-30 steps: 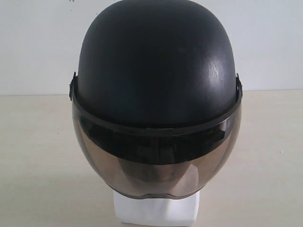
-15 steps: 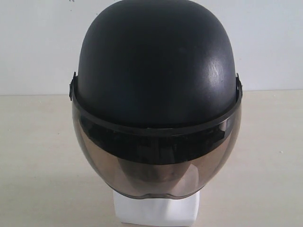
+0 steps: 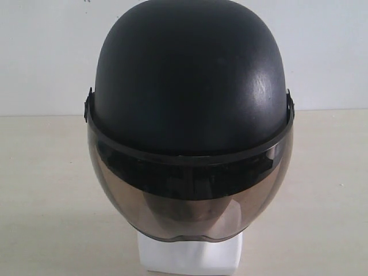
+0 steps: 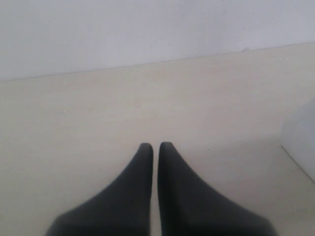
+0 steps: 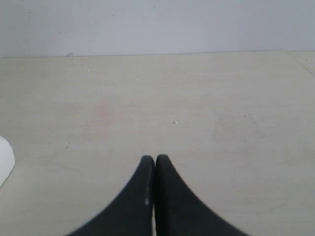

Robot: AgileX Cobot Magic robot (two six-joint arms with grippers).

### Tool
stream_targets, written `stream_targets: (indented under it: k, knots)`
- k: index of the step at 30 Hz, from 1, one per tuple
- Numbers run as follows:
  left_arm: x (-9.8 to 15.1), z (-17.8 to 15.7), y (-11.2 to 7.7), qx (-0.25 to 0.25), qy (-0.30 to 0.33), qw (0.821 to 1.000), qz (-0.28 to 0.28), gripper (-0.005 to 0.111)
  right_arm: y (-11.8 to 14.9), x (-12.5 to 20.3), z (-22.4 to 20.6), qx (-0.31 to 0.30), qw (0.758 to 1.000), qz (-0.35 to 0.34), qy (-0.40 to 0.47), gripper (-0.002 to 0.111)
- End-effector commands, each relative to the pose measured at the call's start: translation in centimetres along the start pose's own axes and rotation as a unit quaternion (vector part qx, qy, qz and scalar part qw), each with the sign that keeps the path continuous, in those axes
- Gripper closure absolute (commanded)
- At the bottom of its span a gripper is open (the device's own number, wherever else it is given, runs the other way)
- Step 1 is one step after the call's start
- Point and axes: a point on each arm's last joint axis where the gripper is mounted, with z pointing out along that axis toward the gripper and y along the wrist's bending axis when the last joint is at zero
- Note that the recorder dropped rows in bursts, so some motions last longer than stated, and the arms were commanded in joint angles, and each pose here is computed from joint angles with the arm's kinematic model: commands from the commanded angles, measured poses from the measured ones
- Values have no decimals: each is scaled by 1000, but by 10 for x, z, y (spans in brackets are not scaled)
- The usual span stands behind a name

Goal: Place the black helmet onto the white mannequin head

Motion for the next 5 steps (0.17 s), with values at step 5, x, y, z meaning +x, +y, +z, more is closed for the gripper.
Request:
stream_targets:
  k: [5]
  knots:
    - [0, 0, 0, -1, -3, 1000, -8, 102, 0, -1, 0, 2, 1000, 2, -5, 109]
